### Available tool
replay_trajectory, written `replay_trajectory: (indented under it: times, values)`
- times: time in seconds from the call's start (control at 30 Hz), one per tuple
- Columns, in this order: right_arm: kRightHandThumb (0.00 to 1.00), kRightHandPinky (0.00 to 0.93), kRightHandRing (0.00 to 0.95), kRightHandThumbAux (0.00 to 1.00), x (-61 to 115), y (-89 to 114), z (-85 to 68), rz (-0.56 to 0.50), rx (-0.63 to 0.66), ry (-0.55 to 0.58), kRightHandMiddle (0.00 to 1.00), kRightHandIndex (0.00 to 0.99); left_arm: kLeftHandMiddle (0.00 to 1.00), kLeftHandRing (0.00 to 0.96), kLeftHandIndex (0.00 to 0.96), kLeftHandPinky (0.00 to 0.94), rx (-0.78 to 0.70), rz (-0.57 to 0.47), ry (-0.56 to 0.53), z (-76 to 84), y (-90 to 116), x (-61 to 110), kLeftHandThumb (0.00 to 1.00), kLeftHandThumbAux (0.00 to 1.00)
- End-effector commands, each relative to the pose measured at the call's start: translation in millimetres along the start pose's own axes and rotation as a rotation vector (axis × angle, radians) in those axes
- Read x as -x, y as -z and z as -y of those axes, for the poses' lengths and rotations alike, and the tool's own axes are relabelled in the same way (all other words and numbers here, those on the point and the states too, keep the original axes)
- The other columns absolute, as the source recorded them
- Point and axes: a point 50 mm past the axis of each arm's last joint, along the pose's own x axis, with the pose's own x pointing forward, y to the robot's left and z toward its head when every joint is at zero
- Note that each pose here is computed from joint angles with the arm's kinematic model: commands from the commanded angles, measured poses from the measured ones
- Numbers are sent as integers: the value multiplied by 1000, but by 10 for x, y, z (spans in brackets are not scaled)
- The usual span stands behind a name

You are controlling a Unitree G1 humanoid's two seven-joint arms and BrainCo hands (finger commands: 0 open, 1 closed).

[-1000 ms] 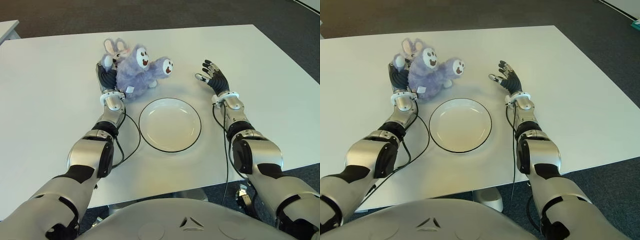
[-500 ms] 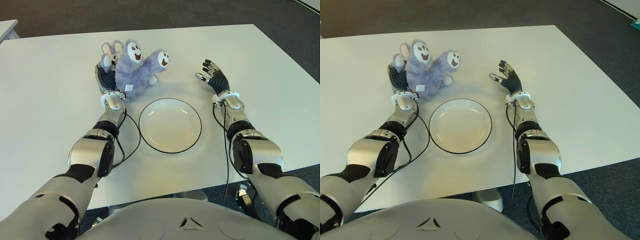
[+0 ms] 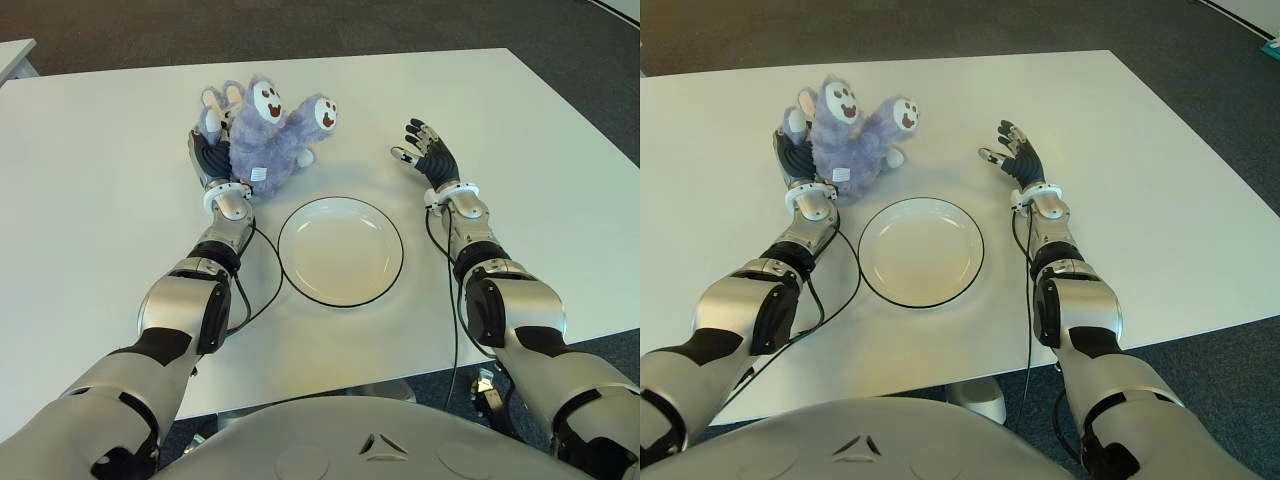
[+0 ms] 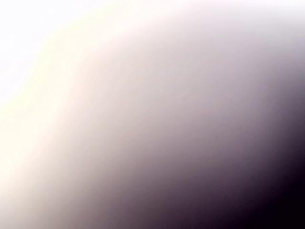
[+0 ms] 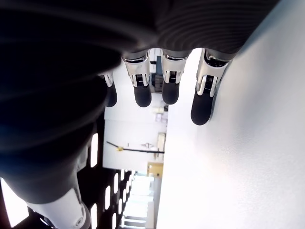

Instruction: Put the doll into the plate.

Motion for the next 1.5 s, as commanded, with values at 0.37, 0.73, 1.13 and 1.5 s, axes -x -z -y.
replay_trajectory:
  times: [0.37,0.73,1.13,1.5]
  values:
    - [187,64,43,781,298,624,-139,-258,-61,-18,43,25,865,877,442,865,-12,-40,-6,-9,107,78,738,695]
    - [194,71,57,795,296,625,-142,-258,-62,-9,55,32,888,887,441,879,25,-48,4,-14,96,59,741,695]
    - [218,69,59,800,295,621,-141,-256,-61,-8,53,31,901,897,441,888,63,-4,-5,-46,35,18,743,694]
    - [202,70,57,792,290,620,-148,-258,-59,-7,49,29,888,893,441,876,51,53,-13,-40,-81,-50,742,693]
